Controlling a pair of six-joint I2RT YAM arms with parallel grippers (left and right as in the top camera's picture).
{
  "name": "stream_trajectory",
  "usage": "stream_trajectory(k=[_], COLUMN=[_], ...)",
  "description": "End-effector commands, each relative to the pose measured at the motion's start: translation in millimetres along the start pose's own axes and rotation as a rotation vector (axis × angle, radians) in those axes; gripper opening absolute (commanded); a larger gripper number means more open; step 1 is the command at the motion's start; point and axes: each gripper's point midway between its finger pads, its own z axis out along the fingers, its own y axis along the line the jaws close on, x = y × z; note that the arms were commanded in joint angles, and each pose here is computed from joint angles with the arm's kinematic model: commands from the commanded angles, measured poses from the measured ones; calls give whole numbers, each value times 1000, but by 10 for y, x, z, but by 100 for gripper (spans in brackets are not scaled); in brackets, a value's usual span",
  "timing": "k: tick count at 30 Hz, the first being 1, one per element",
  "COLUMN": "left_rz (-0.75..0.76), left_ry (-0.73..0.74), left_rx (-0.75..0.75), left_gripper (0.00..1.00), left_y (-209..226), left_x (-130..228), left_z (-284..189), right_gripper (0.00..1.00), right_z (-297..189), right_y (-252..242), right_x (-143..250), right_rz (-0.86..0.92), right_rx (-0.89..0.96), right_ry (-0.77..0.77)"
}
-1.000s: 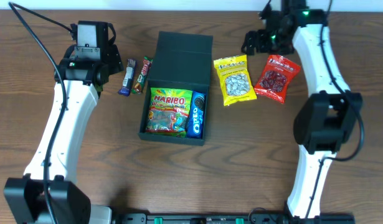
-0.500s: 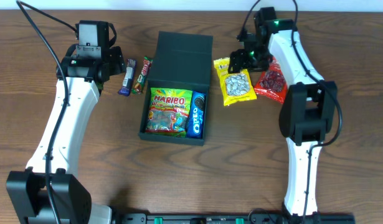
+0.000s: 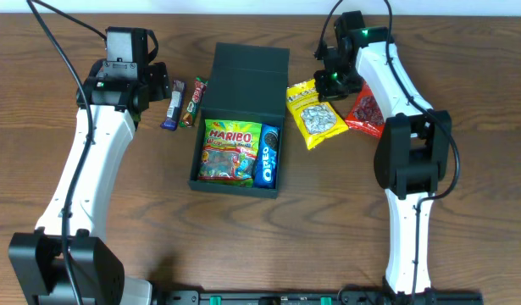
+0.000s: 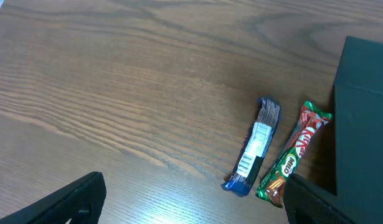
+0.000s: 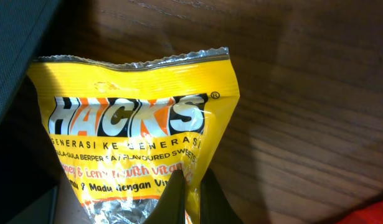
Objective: Pack container
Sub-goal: 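Grasp the yellow Hacks bag with the right gripper and lift it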
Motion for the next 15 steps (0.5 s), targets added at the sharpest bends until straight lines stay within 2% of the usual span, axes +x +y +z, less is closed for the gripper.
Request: stream_trajectory(k=[1, 4, 9, 13, 15], left_rz=[34, 34, -19, -69, -89], left_ry=[-18, -31, -30, -37, -45], left_rx=[-1, -11, -49, -87, -101], left_gripper=[92, 92, 92, 92, 92], left_y=[8, 63, 342, 610, 709], left_x=[-78, -116, -149, -184, -206], left_z=[6, 17, 72, 113, 127], right_gripper=[1, 2, 2, 2, 2], right_z=[-89, -354, -1253, -1883, -2044], right_y=[-21, 16, 243, 690, 950], right_x=[-41, -169, -478, -513, -460], right_rz=[-5, -12, -101, -199, -239], right_rx=[13, 12, 17, -76, -144], right_ry=[-19, -77, -285, -420, -445])
